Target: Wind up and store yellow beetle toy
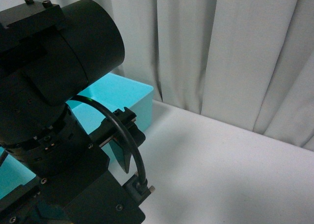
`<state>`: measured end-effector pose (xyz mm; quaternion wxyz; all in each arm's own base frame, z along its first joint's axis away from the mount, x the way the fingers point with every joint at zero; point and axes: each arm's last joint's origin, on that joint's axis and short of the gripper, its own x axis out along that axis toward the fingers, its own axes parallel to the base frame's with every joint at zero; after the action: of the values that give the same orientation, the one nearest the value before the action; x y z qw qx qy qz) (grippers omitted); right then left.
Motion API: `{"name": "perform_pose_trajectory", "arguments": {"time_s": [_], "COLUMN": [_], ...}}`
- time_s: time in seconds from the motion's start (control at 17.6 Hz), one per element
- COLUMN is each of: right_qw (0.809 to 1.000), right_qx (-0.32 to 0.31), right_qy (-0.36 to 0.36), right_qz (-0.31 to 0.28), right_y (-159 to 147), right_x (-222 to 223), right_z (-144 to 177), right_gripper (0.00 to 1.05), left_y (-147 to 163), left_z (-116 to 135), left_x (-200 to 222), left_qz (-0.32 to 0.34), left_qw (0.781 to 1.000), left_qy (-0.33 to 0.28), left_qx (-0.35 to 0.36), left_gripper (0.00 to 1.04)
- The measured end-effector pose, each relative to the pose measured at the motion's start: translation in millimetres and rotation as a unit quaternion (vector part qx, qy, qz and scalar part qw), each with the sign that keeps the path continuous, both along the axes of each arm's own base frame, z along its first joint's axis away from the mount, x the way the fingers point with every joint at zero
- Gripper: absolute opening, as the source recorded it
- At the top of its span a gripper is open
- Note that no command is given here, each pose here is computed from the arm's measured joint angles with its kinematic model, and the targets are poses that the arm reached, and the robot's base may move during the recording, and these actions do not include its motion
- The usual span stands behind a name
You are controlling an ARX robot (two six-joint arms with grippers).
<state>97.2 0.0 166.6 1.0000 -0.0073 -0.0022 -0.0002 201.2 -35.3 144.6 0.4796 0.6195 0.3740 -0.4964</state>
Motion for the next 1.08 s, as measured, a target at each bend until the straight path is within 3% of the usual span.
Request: {"name": "perform_pose_trajectory", "arguments": {"time_s": [0.4, 0.51, 0.68, 1.08], "right_qw": [1.0, 1.0, 1.0, 1.0], "right_qx": [0.0, 0.0, 0.0, 0.0], "right_qy": [0.0, 0.0, 0.0, 0.0], "right_qz": [0.0, 0.0, 0.0, 0.0], "right_y": [0.0, 0.0, 0.0, 0.0], "right_x": [0.0, 0.0, 0.0, 0.0], "right_z": [0.0, 0.0, 0.0, 0.0], "right_gripper": [0.98, 0.98, 0.98, 0.98], "left_y": [16.4, 18.2, 24.4, 25.0], "left_z": [-32.9, -41.7, -57.0, -71.8], "left_x": [1.5, -2.7, -5.7, -3.4], "left_qz": [0.088, 0.074, 0.126, 0.039], "left_qw": [0.996, 0.997, 0.991, 0.999], "left_qy": [0.027, 0.037, 0.033, 0.028], "left_qx": [-0.002, -0.003, -0.001, -0.014], "left_gripper": [0.98, 0.98, 0.98, 0.98]}}
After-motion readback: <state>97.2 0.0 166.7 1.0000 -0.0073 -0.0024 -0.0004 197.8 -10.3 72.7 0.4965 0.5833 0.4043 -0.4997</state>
